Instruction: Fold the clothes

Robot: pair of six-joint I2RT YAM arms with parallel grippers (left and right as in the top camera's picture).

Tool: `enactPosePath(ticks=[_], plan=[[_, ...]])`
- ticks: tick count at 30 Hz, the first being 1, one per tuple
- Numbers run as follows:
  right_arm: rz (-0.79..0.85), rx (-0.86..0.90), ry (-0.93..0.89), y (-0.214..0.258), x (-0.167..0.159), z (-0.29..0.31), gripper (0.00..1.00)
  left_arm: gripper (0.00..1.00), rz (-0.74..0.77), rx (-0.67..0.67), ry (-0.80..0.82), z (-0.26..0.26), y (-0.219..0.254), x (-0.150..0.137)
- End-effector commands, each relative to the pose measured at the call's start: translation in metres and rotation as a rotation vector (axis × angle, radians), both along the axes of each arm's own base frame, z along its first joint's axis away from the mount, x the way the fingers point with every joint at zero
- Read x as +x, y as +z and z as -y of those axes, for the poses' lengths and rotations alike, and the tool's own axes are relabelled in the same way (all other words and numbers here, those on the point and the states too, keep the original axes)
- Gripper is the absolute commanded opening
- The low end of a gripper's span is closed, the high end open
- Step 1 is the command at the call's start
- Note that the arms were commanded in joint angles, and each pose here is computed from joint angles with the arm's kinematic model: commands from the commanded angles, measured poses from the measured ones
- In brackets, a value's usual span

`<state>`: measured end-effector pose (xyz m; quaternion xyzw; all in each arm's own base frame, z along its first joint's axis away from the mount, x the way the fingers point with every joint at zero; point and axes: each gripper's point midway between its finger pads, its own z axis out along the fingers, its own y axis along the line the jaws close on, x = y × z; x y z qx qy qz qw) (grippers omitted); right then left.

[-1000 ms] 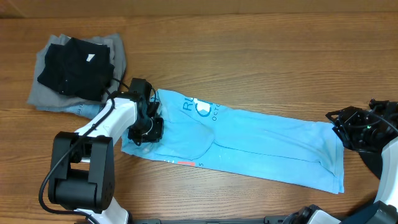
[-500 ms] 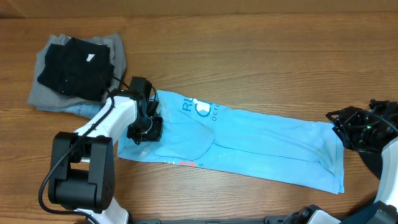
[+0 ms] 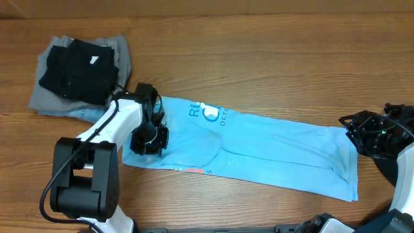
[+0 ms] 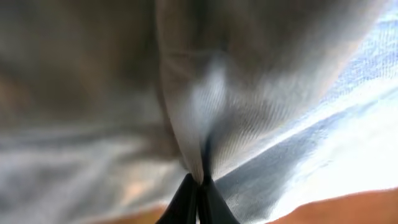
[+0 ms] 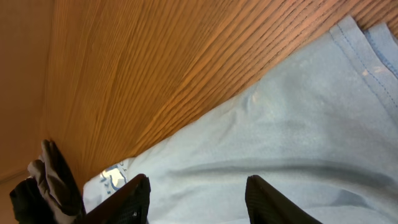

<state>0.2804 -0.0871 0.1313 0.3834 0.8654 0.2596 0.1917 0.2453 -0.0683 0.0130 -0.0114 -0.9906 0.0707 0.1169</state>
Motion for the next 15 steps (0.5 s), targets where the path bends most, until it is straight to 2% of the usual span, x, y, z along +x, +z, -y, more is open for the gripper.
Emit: enactPosePath(ticks=[1,2,3,4,5,8,10,13,15], plan=[[0.009,-0.004,0.010,0.000,0.000,-0.001,0.54,0.04,-0.029,0.020,0.002,-0.003,0.005,-0.005],[0.009,-0.004,0.010,0.000,0.000,-0.001,0.53,0.05,-0.028,0.033,-0.001,-0.005,0.005,-0.005],[0.010,-0.004,0.010,0.000,0.000,-0.001,0.53,0.10,-0.022,0.036,-0.002,-0.006,0.005,-0.003],[0.010,-0.005,0.010,0.000,0.000,-0.001,0.54,0.20,-0.014,0.038,-0.002,-0.006,0.004,-0.001],[0.010,-0.005,0.010,0.000,0.000,-0.001,0.54,0.25,0.002,0.040,-0.003,-0.006,0.004,0.002],[0.010,-0.005,0.010,0.000,0.000,-0.001,0.54,0.29,0.075,0.066,0.035,-0.011,0.012,0.026],[0.010,-0.004,0.010,0.000,0.000,-0.001,0.54,0.43,0.140,0.053,0.056,-0.013,0.028,0.048],[0.010,-0.004,0.010,0.000,0.000,-0.001,0.54,0.51,0.277,0.046,0.109,-0.026,0.063,0.090],[0.010,-0.004,0.010,0.000,0.000,-0.001,0.54,0.64,0.372,0.011,0.132,-0.030,0.083,0.117]])
